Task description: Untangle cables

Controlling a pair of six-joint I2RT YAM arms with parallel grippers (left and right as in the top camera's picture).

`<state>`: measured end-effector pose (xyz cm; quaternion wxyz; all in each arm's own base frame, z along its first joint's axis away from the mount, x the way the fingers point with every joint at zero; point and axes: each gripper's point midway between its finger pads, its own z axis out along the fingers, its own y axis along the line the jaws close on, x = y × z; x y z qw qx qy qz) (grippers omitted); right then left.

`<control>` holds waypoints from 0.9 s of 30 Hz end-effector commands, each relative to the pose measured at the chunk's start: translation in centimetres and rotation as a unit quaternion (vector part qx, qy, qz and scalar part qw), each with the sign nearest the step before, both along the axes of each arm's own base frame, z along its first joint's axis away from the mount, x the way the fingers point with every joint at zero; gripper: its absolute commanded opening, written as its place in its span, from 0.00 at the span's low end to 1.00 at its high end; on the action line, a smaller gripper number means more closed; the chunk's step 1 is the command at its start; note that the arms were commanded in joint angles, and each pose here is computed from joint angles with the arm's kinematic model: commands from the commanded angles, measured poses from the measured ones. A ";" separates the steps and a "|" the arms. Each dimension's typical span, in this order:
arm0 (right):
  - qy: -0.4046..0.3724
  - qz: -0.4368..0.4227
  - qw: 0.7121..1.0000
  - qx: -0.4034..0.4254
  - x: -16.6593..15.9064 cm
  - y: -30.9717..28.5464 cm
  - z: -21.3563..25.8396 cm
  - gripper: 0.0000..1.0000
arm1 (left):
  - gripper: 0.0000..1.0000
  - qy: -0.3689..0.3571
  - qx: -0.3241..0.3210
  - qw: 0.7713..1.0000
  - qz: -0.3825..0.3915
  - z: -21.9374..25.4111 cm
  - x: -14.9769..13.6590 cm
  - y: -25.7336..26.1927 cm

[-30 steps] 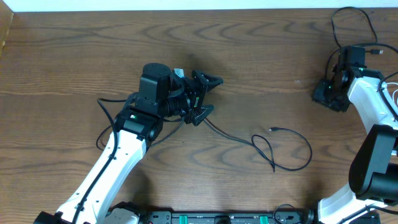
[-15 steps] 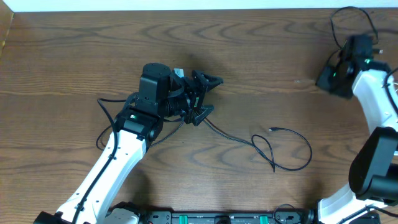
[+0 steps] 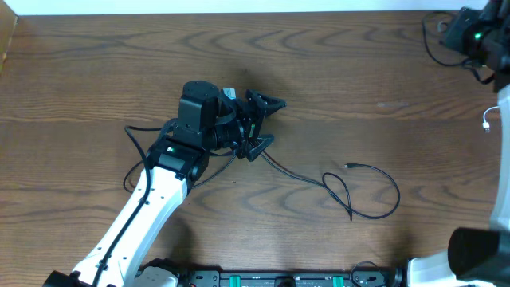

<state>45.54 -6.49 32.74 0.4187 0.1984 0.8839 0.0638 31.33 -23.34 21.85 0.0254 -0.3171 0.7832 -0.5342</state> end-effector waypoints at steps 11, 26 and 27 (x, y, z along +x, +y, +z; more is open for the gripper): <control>0.065 -0.022 0.998 -0.005 0.1 -0.9 -4.1 0.01 | 0.91 -0.016 -0.001 1.000 -0.003 0.8 0.2 0.0; -0.121 0.080 0.989 -0.027 13.4 -2.4 -5.6 0.01 | 0.91 -0.016 0.000 1.000 -0.003 0.8 0.2 0.0; -0.126 0.056 0.990 -0.035 13.9 -3.8 -5.9 0.01 | 0.91 -0.016 0.000 1.000 -0.003 0.8 0.2 0.0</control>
